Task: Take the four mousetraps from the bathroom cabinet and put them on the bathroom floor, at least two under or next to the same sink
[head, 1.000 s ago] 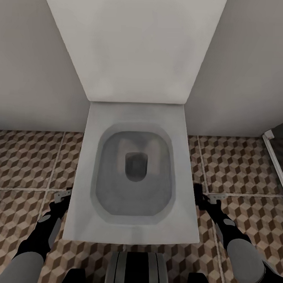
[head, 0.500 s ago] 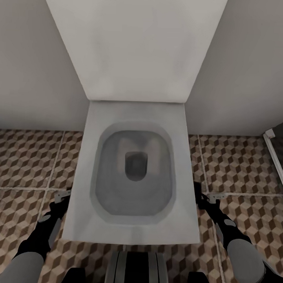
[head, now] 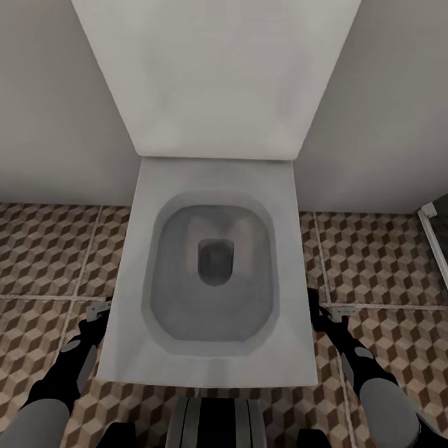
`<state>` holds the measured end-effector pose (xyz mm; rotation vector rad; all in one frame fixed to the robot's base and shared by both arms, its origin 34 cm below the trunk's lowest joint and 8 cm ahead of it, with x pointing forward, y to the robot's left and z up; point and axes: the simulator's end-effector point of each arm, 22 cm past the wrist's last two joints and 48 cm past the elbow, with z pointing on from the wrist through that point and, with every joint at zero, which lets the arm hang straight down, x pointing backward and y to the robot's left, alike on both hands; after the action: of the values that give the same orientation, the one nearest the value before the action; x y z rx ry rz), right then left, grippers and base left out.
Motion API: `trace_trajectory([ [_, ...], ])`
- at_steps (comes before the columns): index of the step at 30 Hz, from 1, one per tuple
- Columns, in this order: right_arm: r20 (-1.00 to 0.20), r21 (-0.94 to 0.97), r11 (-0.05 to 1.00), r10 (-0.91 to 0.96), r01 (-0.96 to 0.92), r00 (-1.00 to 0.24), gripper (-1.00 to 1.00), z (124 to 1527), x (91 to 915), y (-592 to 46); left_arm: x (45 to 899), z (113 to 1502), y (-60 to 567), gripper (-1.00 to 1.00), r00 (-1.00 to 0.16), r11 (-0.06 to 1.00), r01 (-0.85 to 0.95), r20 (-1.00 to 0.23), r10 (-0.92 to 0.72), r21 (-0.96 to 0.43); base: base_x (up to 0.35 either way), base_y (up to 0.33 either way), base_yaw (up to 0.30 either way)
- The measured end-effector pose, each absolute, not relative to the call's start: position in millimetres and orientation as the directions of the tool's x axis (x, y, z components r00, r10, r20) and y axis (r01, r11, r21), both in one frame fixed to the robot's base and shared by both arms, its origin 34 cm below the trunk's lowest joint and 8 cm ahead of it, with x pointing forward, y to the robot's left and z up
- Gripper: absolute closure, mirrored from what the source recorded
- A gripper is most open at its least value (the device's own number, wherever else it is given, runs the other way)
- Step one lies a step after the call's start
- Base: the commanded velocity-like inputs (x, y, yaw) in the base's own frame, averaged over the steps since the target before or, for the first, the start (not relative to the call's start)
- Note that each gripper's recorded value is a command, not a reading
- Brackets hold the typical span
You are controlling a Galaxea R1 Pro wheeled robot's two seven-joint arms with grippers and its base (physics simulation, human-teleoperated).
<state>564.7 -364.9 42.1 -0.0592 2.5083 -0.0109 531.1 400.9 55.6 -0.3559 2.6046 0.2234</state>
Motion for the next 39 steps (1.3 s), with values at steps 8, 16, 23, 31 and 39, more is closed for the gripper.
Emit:
trace_trajectory([
  [8, -0.59, -0.022, 0.999, -0.047, -0.042, -0.806, 1.0, 42.0, 564.6, -364.8, 531.1, 55.6, 400.9, 1.0, -0.842, 0.952, -0.291, -0.498, -0.209, 0.092, 0.0, 0.0, 0.0],
  [16, -0.59, -0.022, 0.999, -0.048, -0.043, -0.806, 1.0, 42.0, 564.5, -364.5, 531.1, 55.6, 400.9, 1.0, -0.842, 0.952, -0.291, -0.498, -0.209, 0.092, 0.0, 0.0, 0.0],
  [23, -0.589, -0.022, 0.999, -0.049, -0.044, -0.807, 1.0, 41.8, 564.3, -364.6, 531.1, 55.6, 400.9, 1.0, -0.842, 0.952, -0.291, -0.498, -0.209, 0.092, 0.0, 0.0, 0.0],
  [31, -0.589, -0.022, 0.999, -0.048, -0.043, -0.807, 1.0, 41.8, 564.3, -364.6, 531.1, 55.4, 400.0, 1.0, -0.842, 0.952, -0.291, -0.497, -0.21, 0.091, 0.0, 0.0, 0.0],
  [39, -0.582, -0.022, 0.999, -0.05, -0.046, -0.811, 1.0, 37.7, 560.7, -364.3, 527.2, 50.1, 393.1, 1.0, -0.846, 0.953, -0.291, -0.488, -0.215, 0.085, 0.0, 0.0, 0.0],
])
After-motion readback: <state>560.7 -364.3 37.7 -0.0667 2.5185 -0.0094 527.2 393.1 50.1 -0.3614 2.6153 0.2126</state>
